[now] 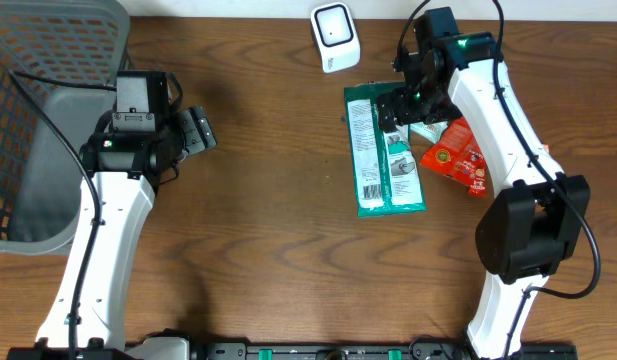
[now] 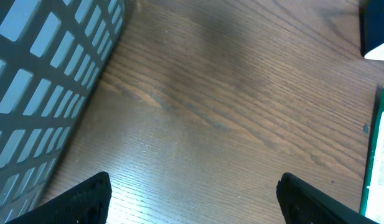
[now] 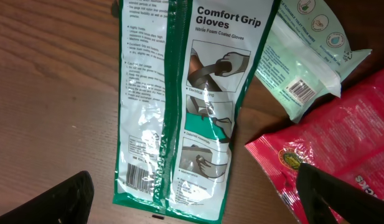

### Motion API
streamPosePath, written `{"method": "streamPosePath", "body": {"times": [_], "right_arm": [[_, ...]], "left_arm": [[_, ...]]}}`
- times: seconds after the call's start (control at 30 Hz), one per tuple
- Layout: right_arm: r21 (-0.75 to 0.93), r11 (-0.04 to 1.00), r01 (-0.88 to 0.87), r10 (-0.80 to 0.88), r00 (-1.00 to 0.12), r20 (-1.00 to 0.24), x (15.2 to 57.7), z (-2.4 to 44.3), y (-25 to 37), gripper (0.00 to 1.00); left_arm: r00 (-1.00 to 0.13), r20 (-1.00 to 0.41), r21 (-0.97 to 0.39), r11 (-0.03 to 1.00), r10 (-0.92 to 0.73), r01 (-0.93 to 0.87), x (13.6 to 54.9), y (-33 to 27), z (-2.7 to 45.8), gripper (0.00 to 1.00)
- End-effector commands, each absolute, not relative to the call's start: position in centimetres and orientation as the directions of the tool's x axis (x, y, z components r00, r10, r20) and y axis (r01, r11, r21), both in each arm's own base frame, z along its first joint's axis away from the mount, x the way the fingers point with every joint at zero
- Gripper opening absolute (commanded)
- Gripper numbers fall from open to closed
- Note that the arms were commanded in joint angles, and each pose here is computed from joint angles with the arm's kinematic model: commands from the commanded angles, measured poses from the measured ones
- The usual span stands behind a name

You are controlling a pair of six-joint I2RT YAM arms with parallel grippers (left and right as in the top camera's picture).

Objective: Scan the item barcode

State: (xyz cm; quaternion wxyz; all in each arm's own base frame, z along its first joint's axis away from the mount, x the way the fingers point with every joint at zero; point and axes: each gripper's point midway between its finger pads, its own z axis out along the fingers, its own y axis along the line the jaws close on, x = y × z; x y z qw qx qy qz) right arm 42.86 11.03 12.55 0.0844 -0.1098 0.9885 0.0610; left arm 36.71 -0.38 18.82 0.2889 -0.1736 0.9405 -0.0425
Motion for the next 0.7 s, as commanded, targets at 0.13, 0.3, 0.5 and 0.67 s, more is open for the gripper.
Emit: {"method": "streamPosePath", "body": {"times": [0.13, 0.3, 0.5, 0.67], "right_arm": [[0.099, 0.972, -0.215, -0.177, -0.938, -0.298, 42.9, 17.6, 10.2, 0.99], [0.093, 0.967, -0.235, -0.167, -0.87, -0.464, 41.1, 25.0, 10.0, 0.99], [0.08, 0.963, -0.256, -0.137, -0.725, -0.675, 36.3, 34.8, 9.0, 0.99], [0.029, 0.969, -0.246, -0.116, -0.556, -0.823, 30.8, 42.0, 7.2, 0.99]], "left_arm": [[-0.764, -0.54, -0.175, 0.935, -0.353, -0.308, 36.9, 0.0, 19.2, 0.86], [-0.764, -0.54, -0.175, 0.935, -0.353, -0.308, 36.9, 0.0, 19.2, 0.86], [-0.764, -0.54, -0.175, 0.935, -0.353, -0.308, 36.9, 0.0, 19.2, 0.86], [-0.764, -0.54, -0.175, 0.935, -0.353, -0.308, 36.9, 0.0, 19.2, 0.86]]}}
